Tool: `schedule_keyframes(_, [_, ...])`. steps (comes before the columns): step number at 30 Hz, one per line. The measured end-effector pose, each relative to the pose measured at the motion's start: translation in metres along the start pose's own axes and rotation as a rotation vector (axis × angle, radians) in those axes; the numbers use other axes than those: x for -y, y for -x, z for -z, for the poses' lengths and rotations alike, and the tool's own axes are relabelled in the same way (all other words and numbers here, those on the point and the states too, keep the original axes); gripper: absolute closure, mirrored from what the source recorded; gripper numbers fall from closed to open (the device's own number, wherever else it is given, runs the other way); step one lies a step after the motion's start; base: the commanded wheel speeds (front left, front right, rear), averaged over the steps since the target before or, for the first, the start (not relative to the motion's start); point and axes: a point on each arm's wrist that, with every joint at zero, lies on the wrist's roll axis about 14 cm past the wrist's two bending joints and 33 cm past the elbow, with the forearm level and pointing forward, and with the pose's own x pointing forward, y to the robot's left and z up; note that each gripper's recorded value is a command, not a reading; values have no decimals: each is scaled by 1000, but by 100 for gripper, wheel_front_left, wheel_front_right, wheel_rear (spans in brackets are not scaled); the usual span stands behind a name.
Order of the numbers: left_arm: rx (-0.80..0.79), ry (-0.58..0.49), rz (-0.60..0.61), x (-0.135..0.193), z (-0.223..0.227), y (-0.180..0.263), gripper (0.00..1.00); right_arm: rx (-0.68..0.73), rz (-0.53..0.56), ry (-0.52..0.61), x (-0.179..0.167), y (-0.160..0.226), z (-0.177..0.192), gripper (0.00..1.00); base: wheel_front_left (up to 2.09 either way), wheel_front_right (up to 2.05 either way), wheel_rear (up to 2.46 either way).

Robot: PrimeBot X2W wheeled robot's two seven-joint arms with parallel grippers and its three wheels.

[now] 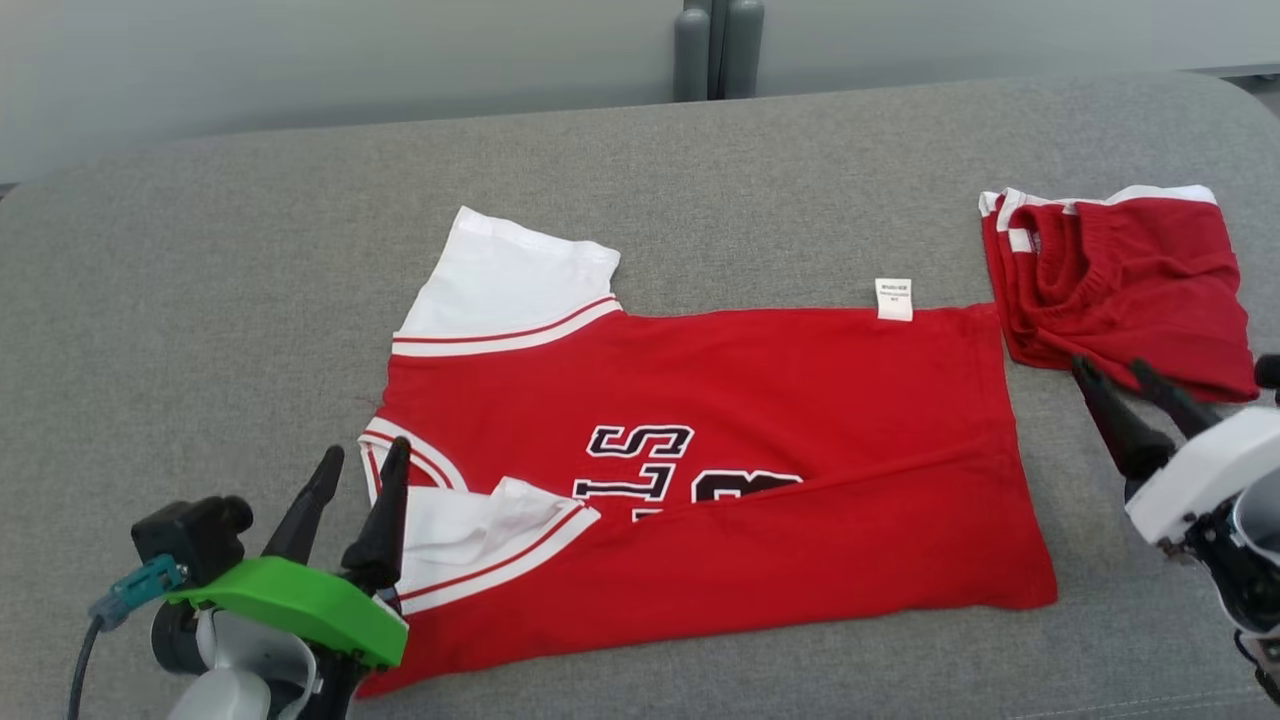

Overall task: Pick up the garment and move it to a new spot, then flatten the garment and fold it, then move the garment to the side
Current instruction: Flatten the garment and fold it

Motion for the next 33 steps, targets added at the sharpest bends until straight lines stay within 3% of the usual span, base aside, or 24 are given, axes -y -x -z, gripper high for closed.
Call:
schedule_keyframes(5, [-27,13,52,18,4,-19,0,-9,-57,105,-17,-30,-20,0,0,0,0])
schedule_keyframes(14, [-49,21,79,28,13,-47,0,-122,-30,160,-8,-75,-7,0,0,0,0])
schedule_keyframes(25, [-33,48,1,3,19,-58,0,-257,28,183,9,-121,27,0,0,0,0])
schedule_keyframes(31, [-16,48,-72,-22,19,-56,0,-317,-5,171,-3,-137,49,0,0,0,0])
schedule_keyframes(33, [-11,46,-78,-24,18,-56,0,-317,-9,175,-3,-138,48,54,0,0,0])
